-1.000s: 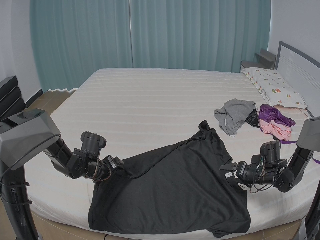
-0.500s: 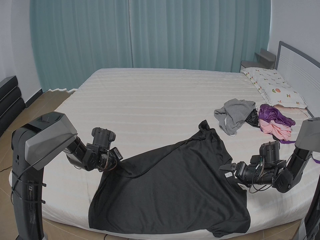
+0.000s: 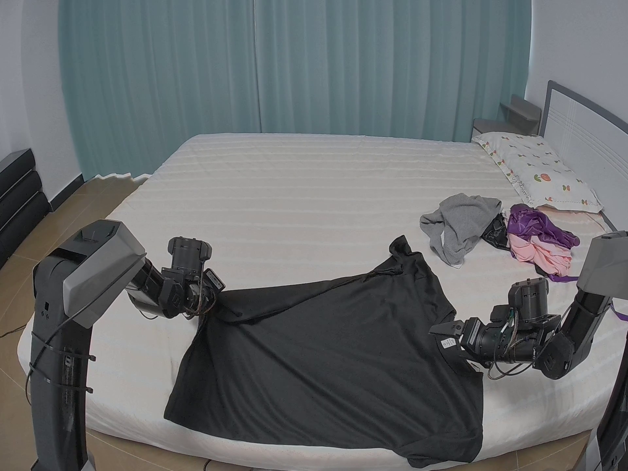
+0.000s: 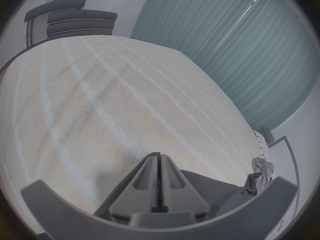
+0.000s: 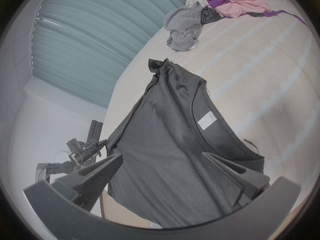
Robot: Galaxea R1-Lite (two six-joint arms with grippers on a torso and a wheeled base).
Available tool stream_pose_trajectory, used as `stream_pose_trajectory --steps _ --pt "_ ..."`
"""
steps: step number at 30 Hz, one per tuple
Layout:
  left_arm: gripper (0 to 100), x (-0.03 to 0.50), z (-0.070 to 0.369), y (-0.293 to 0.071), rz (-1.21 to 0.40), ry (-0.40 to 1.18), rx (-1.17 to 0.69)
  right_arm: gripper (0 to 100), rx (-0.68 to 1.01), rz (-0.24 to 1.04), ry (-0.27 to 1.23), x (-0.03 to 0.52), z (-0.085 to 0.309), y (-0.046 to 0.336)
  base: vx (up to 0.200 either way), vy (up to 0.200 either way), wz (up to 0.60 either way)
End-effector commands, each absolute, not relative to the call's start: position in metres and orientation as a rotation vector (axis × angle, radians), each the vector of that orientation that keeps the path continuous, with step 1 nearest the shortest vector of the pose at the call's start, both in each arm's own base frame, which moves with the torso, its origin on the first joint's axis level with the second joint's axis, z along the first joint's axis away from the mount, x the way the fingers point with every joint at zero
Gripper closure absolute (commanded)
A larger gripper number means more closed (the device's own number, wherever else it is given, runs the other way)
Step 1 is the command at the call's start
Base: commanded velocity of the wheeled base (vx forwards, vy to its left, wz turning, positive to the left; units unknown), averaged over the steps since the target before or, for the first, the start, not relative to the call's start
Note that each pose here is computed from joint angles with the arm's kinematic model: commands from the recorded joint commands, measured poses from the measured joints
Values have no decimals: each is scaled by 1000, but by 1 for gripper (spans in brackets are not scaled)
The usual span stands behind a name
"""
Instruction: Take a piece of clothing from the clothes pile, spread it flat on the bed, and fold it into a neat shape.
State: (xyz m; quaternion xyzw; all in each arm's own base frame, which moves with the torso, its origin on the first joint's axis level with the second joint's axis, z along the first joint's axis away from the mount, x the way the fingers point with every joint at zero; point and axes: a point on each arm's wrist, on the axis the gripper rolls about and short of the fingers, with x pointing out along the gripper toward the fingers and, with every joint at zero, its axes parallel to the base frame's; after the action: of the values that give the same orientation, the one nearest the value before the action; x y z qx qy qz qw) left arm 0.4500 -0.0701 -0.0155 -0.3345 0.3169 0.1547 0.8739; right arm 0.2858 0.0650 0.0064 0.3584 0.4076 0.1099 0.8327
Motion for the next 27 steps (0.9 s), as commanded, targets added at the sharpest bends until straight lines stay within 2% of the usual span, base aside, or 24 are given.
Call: stream_pose_trajectory --steps 1,6,12,16,27 --pt "0 452 -30 -69 336 683 -699 0 760 229 873 286 3 65 0 0 0" --pt "0 452 -22 -67 347 662 -749 0 760 231 876 286 3 66 0 0 0" --pt "0 447 12 -67 346 598 -860 0 761 230 877 286 3 66 0 0 0" --pt "0 428 28 -73 273 654 -880 0 760 231 878 285 3 66 0 0 0" --pt "0 393 -6 -118 215 830 -788 0 759 235 882 285 2 68 0 0 0"
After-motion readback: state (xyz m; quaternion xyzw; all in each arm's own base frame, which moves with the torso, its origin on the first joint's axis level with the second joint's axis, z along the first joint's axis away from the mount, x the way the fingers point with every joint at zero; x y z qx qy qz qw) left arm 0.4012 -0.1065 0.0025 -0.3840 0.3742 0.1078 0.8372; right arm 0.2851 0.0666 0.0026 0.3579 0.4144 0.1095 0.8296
